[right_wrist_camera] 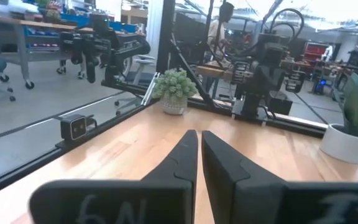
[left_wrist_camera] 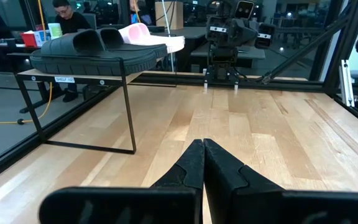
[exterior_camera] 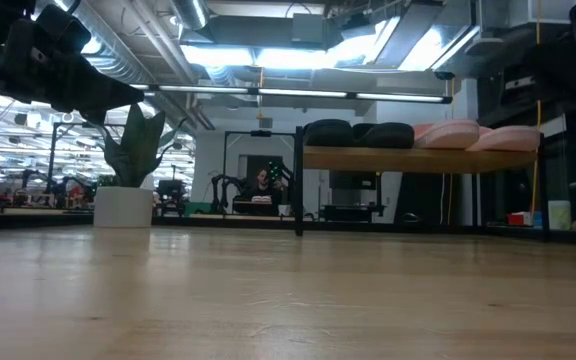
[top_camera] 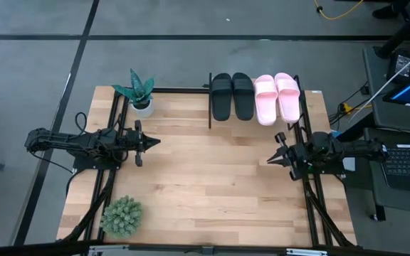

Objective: Pick and place slides into the shelf
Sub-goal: Return to Home Position

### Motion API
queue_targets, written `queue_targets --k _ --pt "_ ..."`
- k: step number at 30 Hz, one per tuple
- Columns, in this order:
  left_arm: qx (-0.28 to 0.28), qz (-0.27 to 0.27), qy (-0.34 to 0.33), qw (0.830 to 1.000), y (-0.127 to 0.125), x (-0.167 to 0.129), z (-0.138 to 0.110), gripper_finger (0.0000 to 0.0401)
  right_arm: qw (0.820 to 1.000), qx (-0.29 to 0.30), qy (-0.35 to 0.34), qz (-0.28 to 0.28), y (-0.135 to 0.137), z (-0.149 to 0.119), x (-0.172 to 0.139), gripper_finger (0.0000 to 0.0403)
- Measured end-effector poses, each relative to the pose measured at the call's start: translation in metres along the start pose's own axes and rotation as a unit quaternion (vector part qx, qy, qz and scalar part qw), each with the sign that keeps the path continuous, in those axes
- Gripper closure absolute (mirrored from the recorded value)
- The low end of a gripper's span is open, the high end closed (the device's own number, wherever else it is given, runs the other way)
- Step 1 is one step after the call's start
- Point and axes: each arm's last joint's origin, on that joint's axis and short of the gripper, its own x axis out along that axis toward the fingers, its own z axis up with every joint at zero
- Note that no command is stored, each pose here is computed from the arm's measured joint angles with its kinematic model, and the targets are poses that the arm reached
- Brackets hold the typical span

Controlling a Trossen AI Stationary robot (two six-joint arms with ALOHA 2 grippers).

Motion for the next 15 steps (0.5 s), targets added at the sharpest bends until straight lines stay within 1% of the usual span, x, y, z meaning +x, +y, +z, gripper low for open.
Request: queue_targets --k 4,11,15 --pt "0.000 0.000 0.000 1.000 0.0000 0.0000 0.0000 0.0401 1.000 -0.006 0.000 0.005 0.0009 0.0001 0.0002 0.0377" --pt "0.000 0.000 0.000 1.000 0.0000 0.0000 0.0000 0.0401 1.000 0.029 0.001 0.005 0.0009 -0.0001 0.0003 0.0377" --pt "0.000 0.000 0.000 1.000 0.0000 0.0000 0.0000 0.0401 1.000 0.029 0.001 0.005 0.0008 -0.0001 0.0004 0.0377"
